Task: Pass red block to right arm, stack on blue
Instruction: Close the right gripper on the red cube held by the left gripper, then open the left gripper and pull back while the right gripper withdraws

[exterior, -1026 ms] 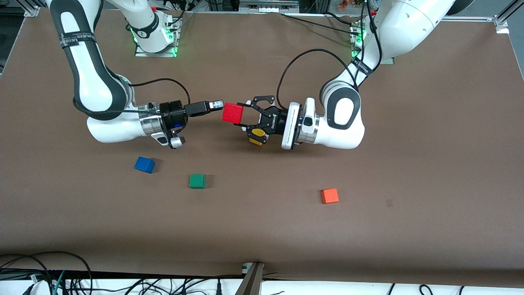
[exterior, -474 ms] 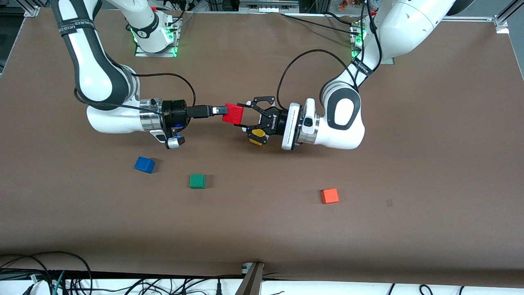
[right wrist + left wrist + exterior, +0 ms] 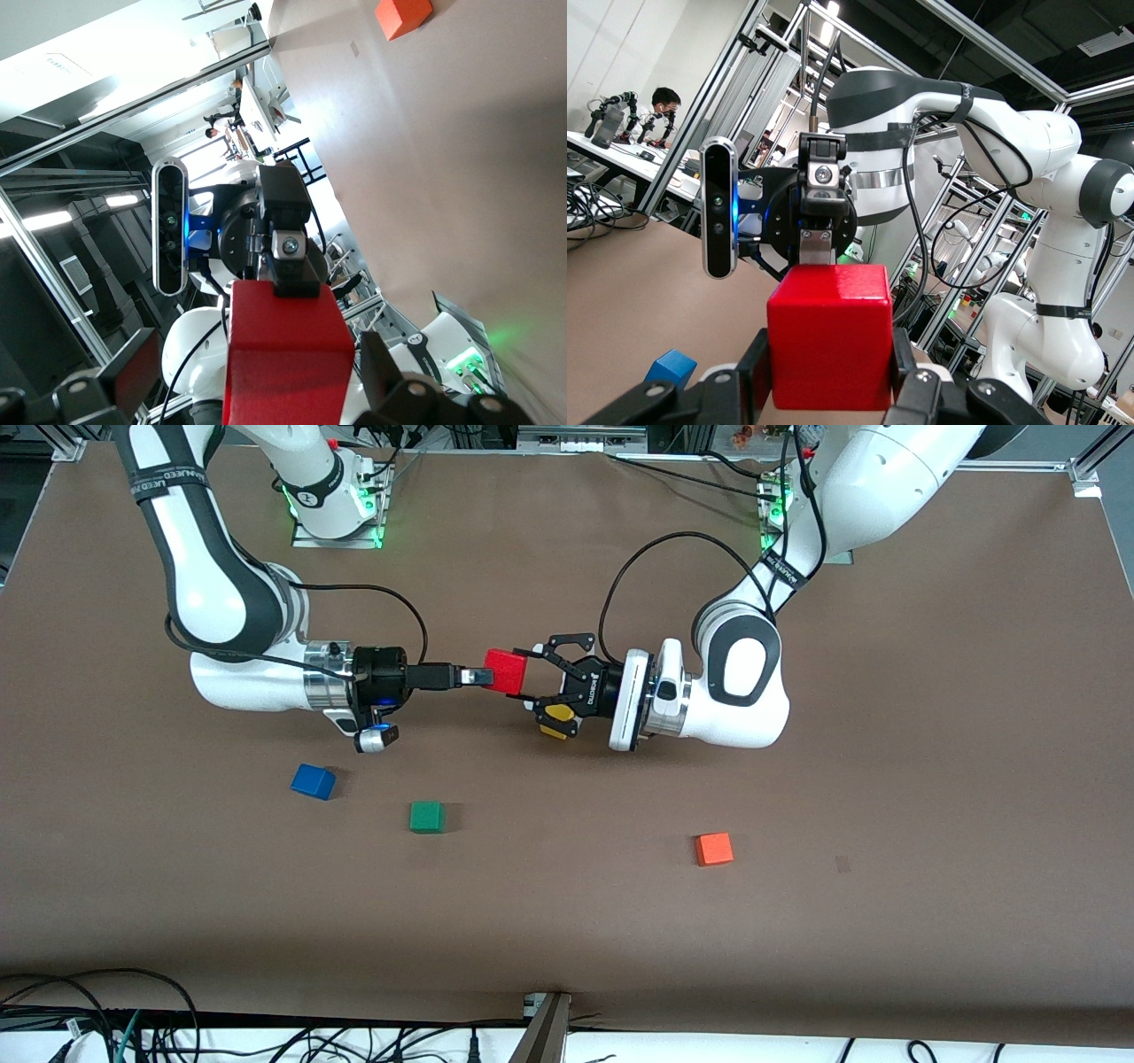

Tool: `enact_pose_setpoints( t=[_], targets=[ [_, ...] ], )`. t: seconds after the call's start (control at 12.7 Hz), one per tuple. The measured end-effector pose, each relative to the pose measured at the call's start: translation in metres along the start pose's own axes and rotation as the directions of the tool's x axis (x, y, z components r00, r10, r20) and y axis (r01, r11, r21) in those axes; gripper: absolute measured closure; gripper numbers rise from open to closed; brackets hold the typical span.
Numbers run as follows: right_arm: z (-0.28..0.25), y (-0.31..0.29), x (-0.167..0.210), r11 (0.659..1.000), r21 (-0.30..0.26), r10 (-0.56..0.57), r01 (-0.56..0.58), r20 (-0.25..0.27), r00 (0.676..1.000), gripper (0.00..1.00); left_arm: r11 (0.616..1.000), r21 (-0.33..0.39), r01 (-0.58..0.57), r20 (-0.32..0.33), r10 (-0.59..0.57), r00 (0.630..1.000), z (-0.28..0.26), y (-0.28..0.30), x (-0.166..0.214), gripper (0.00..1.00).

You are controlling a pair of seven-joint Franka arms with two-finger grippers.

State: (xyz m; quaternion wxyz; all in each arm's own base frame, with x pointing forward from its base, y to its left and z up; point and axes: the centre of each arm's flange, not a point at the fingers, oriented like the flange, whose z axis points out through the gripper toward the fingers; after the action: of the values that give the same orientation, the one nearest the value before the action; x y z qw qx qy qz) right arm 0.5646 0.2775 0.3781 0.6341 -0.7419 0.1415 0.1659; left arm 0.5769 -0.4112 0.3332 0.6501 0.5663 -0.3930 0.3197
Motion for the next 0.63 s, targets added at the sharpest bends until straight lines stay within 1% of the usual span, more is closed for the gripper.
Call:
enact_pose_setpoints(
  t=[0.08, 0.16, 0.24, 0.32, 0.39, 0.47, 0.63],
  targets=[
    [0.0054, 0.0001, -0.0017, 1.0, -0.003, 0.0, 0.0, -0.001, 1.0, 0.0, 1.0, 0.0, 0.0, 0.0, 0.0, 1.0, 0.0, 0.0, 0.0001, 0.44],
    [0.0085, 0.0003, -0.0028, 1.0, -0.004, 0.0, 0.0, -0.001, 1.0, 0.06, 1.0, 0.0, 0.0, 0.0, 0.0, 1.0, 0.0, 0.0, 0.0002, 0.44],
    [0.009, 0.0002, -0.0029, 1.0, -0.004, 0.0, 0.0, -0.002, 1.0, 0.07, 1.0, 0.0, 0.0, 0.0, 0.0, 1.0, 0.0, -0.0001, 0.0003, 0.44],
    [0.0087, 0.0006, -0.0026, 1.0, -0.005, 0.001, -0.001, -0.004, 1.0, 0.18, 1.0, 0.0, 0.0, -0.001, 0.0, 1.0, -0.0002, -0.0001, 0.0008, 0.44],
    [0.0085, 0.002, -0.0023, 1.0, -0.006, 0.004, -0.004, -0.007, 1.0, 0.32, 1.0, 0.002, -0.004, -0.004, 0.004, 1.0, -0.0011, -0.0005, 0.0035, 0.44],
    [0.008, 0.0021, -0.0019, 1.0, -0.002, 0.02, -0.02, -0.01, 1.0, 0.42, 1.0, 0.003, -0.008, -0.005, 0.008, 1.0, -0.0019, -0.0009, 0.0053, 0.44],
    [0.0079, 0.002, -0.002, 1.0, -0.002, 0.025, -0.025, -0.011, 1.0, 0.42, 1.0, 0.002, -0.004, -0.006, 0.004, 1.0, -0.0018, -0.0011, 0.0053, 0.44]
  ],
)
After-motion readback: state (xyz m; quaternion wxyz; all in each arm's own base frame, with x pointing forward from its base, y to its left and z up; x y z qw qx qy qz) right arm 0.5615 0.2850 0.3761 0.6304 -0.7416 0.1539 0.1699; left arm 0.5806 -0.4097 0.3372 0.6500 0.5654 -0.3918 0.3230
